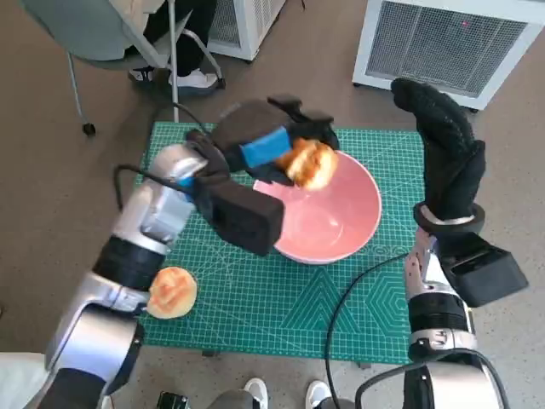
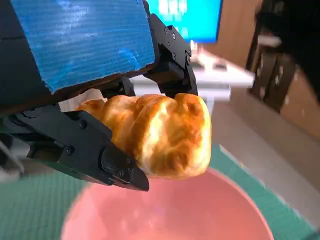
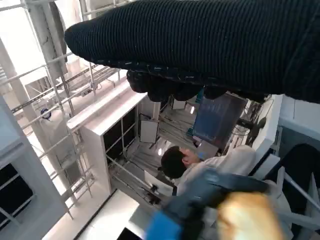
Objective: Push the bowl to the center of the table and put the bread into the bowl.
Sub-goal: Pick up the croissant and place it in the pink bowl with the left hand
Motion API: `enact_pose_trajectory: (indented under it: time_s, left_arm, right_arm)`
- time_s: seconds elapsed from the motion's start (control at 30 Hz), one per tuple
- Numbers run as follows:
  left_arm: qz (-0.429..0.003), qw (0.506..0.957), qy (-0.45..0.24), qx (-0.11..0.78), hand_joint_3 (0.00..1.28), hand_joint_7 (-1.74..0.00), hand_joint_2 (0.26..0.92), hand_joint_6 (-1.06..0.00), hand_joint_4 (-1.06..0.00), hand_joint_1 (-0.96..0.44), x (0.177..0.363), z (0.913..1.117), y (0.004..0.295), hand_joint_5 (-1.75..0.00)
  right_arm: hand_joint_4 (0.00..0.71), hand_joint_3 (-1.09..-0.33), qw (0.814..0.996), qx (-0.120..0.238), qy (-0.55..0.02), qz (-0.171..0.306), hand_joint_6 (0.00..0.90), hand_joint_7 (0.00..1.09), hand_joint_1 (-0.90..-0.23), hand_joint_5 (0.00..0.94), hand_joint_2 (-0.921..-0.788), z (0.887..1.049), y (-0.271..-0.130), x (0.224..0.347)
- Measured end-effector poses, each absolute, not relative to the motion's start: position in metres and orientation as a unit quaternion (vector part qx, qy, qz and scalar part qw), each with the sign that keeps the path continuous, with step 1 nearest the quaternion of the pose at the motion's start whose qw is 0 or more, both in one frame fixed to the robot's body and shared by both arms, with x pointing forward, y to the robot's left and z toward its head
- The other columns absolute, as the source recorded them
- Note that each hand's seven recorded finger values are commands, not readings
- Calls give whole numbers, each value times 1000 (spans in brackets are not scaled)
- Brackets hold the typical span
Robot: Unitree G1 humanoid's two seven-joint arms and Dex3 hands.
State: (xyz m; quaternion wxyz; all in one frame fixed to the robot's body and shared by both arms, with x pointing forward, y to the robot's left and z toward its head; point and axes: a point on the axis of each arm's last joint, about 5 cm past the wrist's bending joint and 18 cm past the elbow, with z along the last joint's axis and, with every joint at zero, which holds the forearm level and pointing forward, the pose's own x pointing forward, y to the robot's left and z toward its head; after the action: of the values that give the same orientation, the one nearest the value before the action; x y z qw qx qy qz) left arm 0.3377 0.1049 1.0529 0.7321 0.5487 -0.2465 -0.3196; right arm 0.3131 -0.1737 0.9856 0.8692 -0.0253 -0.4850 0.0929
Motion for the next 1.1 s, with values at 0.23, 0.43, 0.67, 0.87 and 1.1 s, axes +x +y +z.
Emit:
enact_pose_trajectory:
  time_s: [0.23,0.43,0.67,0.87,1.1]
  left_arm:
    - [-343,733,-212,547,178,-1205,910,-559,-557,0,343,1039,95,-1345]
    - [-383,720,-158,557,54,-426,795,-118,-111,-134,344,1030,92,-178]
    - [-426,704,-102,559,10,-234,767,-45,-7,-250,343,1036,98,-11]
    - [-442,711,-108,536,7,-206,766,-32,0,-268,334,1048,112,0]
    - [-429,727,-154,514,2,-136,766,-82,1,-242,311,1056,142,1]
  right_arm:
    - [363,-775,868,-29,-488,92,164,375,-584,1,-921,987,-176,312]
    - [362,-776,867,-30,-489,90,168,376,-585,0,-921,986,-177,311]
    - [362,-775,868,-32,-489,86,170,374,-585,0,-921,985,-178,309]
    - [363,-774,866,-34,-491,85,171,372,-586,0,-921,986,-177,309]
    - [363,-774,866,-38,-492,86,173,370,-589,0,-921,986,-176,308]
